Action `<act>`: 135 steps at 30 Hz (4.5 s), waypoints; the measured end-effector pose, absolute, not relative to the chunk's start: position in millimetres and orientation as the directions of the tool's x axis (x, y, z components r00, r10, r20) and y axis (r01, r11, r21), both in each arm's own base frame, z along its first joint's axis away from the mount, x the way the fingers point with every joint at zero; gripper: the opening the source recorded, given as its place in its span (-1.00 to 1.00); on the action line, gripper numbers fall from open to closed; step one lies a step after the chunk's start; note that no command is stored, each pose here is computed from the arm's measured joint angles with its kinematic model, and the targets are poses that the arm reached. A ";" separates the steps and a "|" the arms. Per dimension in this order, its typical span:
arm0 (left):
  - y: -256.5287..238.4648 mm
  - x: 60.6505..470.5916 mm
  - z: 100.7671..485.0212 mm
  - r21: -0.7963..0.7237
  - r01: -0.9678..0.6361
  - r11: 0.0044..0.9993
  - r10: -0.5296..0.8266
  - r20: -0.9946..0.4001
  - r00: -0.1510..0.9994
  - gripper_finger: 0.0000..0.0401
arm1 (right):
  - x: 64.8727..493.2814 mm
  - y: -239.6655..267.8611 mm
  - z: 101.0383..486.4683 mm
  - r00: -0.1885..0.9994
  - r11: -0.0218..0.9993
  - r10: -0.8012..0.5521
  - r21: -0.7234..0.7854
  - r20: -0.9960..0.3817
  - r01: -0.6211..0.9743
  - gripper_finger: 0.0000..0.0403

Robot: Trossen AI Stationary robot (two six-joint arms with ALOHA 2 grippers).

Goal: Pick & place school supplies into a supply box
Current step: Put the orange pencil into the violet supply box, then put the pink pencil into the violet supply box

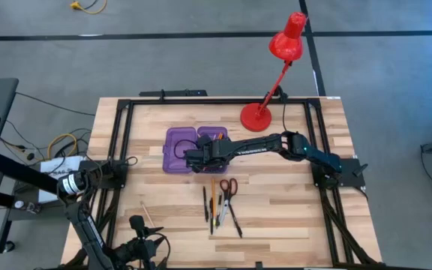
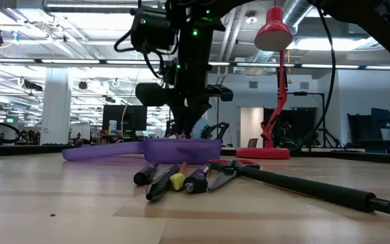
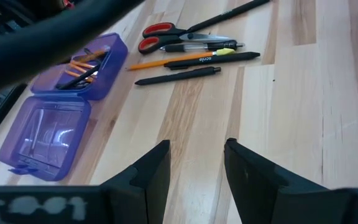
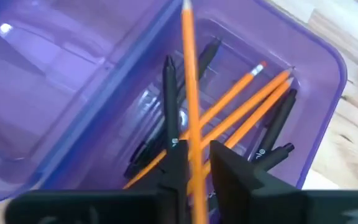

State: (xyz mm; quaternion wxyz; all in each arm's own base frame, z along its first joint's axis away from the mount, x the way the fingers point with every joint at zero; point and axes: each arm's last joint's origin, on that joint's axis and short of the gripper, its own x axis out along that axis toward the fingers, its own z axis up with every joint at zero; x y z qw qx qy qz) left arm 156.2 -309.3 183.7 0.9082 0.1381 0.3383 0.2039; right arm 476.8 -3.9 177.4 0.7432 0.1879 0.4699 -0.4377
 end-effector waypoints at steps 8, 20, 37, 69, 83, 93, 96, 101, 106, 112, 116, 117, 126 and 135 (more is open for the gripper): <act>-309.2 156.3 183.8 0.388 -0.279 0.878 0.465 -0.557 0.688 -0.31 | 476.4 -4.9 177.8 0.169 0.538 -0.508 -0.157 -0.844 0.828 -0.38; -308.9 156.2 184.0 0.380 -0.289 0.879 0.467 -0.556 0.688 -0.31 | 474.3 -0.5 182.7 0.172 0.562 -0.513 -0.178 -0.841 0.808 -0.17; -301.3 136.4 185.6 0.216 -0.556 0.802 0.543 -0.650 0.532 -0.31 | 453.4 73.1 235.9 0.325 0.694 -0.637 -0.336 -0.699 0.637 -0.34; -296.9 136.9 175.6 0.538 -0.015 0.843 0.525 -0.815 0.246 -0.31 | 289.7 290.5 269.1 0.676 0.727 -0.654 -0.526 -0.339 0.440 -0.38; -264.8 157.6 129.5 0.465 0.337 0.819 0.476 -0.878 0.055 -0.31 | 289.3 291.1 268.7 0.673 0.735 -0.651 -0.510 -0.351 0.446 -0.40; -244.1 168.0 118.8 0.429 0.509 0.746 0.501 -0.866 -0.004 -0.31 | 291.7 290.1 268.4 0.670 0.740 -0.651 -0.497 -0.357 0.454 -0.40; -238.7 173.9 114.1 0.363 0.552 0.751 0.461 -0.886 -0.044 -0.31 | 292.6 289.5 268.2 0.668 0.740 -0.652 -0.493 -0.357 0.458 -0.40; -229.7 186.4 110.8 0.271 0.580 0.768 0.399 -0.911 -0.103 -0.45 | 294.2 288.8 268.1 0.667 0.742 -0.653 -0.483 -0.359 0.466 -0.40; -222.4 195.8 110.4 0.201 0.580 0.789 0.354 -0.921 -0.162 -0.64 | 293.7 289.6 267.1 0.657 0.753 -0.645 -0.474 -0.390 0.457 -0.40; -218.7 200.7 110.1 0.150 0.608 0.780 0.327 -0.926 -0.190 -0.74 | 293.3 290.3 266.7 0.654 0.759 -0.640 -0.469 -0.404 0.453 -0.40; -216.7 203.9 110.2 0.132 0.598 0.790 0.309 -0.929 -0.203 -0.85 | 293.4 290.5 266.6 0.654 0.760 -0.639 -0.466 -0.406 0.453 -0.40; -216.7 205.0 110.7 0.130 0.595 0.793 0.306 -0.930 -0.204 -0.88 | 293.5 290.5 266.6 0.654 0.760 -0.639 -0.465 -0.406 0.454 -0.40; -210.6 217.4 113.3 0.162 0.441 0.883 0.283 -0.932 -0.225 -0.88 | 293.6 290.6 266.6 0.654 0.761 -0.638 -0.464 -0.406 0.454 -0.40; -210.1 227.6 118.2 0.188 0.386 0.903 0.280 -0.939 -0.199 -0.83 | 293.4 290.8 266.0 0.648 0.766 -0.634 -0.460 -0.422 0.450 -0.40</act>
